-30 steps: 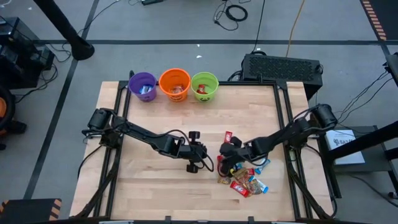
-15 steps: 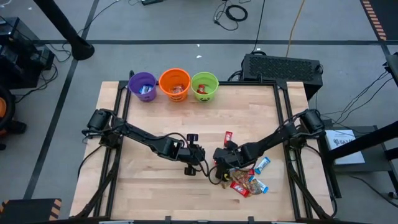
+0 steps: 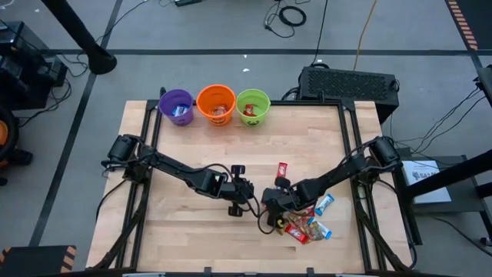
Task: Sort candy by brand, put in halloween buckets
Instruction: Put the red chocolate bar into the green bucket
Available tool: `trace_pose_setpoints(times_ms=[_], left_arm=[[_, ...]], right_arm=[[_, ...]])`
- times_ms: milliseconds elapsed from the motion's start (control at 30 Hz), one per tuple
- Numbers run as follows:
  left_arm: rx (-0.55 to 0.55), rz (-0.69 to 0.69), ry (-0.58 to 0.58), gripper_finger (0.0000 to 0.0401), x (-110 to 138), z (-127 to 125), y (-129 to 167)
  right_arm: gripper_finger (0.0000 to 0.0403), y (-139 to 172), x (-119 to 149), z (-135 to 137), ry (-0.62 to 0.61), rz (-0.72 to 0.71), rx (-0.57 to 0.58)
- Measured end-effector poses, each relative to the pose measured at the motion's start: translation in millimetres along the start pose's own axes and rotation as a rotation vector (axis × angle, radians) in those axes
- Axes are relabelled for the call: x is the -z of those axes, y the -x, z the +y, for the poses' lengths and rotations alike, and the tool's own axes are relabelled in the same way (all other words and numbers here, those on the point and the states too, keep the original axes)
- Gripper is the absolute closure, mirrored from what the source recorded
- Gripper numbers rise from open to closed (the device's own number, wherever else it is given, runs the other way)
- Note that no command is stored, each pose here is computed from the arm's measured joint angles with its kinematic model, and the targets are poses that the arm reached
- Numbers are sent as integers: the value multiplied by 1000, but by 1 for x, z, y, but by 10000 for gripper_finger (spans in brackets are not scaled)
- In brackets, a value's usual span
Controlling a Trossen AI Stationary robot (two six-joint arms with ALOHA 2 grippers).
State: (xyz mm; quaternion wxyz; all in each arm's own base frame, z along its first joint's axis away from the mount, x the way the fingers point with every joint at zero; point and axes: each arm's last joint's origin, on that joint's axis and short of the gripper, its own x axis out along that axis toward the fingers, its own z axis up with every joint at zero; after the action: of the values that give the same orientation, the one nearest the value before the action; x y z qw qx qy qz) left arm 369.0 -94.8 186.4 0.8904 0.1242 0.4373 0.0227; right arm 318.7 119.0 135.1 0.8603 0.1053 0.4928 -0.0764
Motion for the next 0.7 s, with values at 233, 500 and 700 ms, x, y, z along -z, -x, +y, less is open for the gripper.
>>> trace_pose_setpoints(times_ms=[233,500,700], left_arm=[[-3,7,-3,287,1,0,0],[-125,163,-8,287,15,9,17],[-278,258,137,287,26,24,58]], right_arm=[[350,6,-6,1,66,-11,-11],[353,37,-40,3,188,-72,-23],[353,70,-59,-7,324,-118,0]])
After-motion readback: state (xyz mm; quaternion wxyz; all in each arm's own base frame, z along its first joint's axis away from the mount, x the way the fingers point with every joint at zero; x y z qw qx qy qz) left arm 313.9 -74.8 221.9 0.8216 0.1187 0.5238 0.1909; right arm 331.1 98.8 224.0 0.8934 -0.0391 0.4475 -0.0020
